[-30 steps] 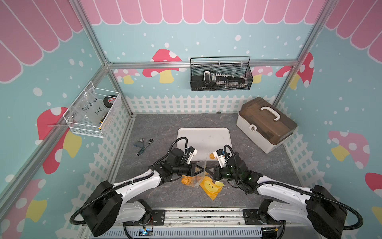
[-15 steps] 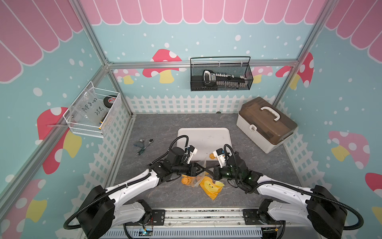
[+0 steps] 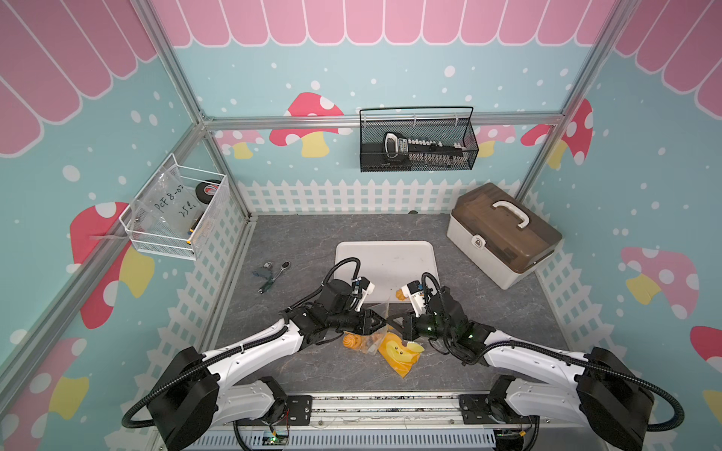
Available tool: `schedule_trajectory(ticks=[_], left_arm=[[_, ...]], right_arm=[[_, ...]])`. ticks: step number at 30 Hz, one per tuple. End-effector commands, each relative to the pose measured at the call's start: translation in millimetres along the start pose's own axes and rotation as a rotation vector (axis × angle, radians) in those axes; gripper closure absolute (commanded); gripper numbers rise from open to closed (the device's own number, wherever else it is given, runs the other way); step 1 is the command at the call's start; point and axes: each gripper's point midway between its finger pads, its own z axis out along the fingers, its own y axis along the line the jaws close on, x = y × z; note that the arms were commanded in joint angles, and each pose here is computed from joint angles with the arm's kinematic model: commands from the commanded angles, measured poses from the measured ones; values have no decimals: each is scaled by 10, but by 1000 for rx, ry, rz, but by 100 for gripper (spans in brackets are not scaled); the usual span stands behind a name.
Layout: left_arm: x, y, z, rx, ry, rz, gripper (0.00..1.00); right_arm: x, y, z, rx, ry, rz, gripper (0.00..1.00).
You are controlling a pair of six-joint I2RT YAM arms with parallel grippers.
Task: Pour cookies out of the ziploc bag
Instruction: Open the ziploc bag at the center of the board.
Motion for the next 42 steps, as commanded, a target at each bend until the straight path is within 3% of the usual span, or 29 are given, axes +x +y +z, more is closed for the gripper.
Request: schedule_trajectory(ticks=[1,12,21,23,28,34,36,39,42], left_arm=[[-87,-70,37,13,-12,26,71],[-90,-94,67,39,-15,28,100],[-56,-61,29,25,-21,41,100],[-40,-34,26,14,-21,41,100],[-23,-5,25,7,-25,36,100],[-36,-27,6,18,-43,34,100],[-28,-17,8,16,-42,33,100],[-16,3,9,10,-42,29,100],[-3,22,13,5,-41,29,100]], right_arm=[[-60,90,13,-25,-18,-9,100],[-64,105,2,-28,-20,-14,100],[-65,93,-90,-2,-25,-31,100],[-54,65,-112,16,-22,-36,93],[-50,44,-155,37,-20,-30,63],[-101,135,-115,9,-11,-13,51],[-116,127,-88,12,-14,-8,52],[-115,118,-46,9,-12,-2,68],[-75,192,20,-31,18,-6,70]])
